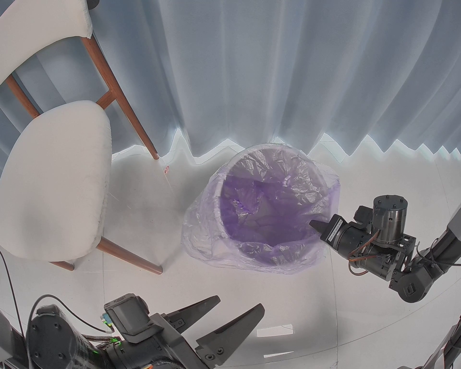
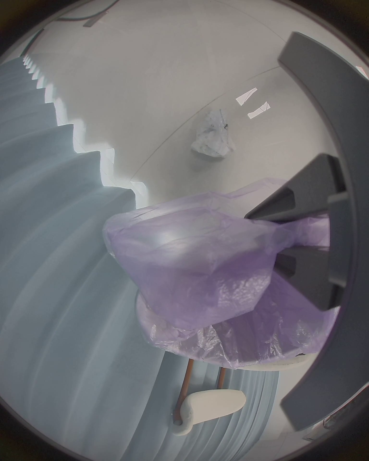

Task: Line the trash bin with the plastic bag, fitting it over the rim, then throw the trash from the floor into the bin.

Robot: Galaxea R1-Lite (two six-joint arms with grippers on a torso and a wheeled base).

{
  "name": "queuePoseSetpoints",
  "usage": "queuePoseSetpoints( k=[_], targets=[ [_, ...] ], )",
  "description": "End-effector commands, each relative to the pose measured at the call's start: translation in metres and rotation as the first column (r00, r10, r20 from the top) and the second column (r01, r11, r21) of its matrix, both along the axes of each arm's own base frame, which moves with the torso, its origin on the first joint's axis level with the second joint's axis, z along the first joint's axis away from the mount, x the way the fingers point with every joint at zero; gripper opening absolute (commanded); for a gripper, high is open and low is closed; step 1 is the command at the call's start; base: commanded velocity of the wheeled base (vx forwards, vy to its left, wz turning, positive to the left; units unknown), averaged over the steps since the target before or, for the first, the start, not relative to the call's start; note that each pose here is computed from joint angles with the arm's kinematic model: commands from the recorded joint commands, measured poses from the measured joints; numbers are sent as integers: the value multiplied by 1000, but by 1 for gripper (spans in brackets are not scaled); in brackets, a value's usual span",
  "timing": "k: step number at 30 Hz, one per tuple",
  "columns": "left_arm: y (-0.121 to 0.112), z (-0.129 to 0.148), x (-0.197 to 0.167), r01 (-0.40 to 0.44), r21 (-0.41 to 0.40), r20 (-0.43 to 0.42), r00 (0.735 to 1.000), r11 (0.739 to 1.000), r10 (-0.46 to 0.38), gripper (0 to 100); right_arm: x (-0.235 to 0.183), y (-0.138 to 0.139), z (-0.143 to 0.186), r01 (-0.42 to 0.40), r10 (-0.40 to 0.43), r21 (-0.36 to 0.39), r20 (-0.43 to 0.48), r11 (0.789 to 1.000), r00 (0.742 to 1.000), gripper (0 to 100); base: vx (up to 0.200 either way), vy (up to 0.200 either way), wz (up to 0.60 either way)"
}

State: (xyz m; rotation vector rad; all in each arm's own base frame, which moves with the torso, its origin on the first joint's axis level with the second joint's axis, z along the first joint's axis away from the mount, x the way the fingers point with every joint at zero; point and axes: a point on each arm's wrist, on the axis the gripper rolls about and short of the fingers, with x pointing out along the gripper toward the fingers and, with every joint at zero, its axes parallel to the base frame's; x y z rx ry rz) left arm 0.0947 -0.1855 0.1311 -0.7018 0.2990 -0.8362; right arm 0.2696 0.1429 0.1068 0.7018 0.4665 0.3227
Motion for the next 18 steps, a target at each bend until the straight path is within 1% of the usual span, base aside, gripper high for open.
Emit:
queuePoseSetpoints(
  k=[1,3,5,10,12,18],
  targets=[
    [-4,-1,0,13,-11,-18,1000,1000,-13,100,2,2,-1,8,-8,-7,3,1000,1000,0,0,0,0],
    [-7,3,-1,39,-67,-54,998,997,-43,100,2,3,-3,2,-2,-19,6,1000,1000,0,0,0,0],
    [-9,4,0,42,-86,-63,997,995,-48,100,2,3,-3,2,-1,-27,8,1000,1000,0,0,0,0],
    [-20,-5,5,41,-50,-78,996,998,-45,100,-1,5,-5,-3,4,-55,14,998,1000,0,0,0,0],
    [-22,-5,6,43,-49,-79,996,998,-46,100,-2,6,-6,-4,5,-65,13,998,1000,0,0,0,0],
    [-24,-5,9,34,-37,-58,998,999,-36,100,-2,8,-7,1,1,-76,17,997,1000,0,0,0,0]
  ],
)
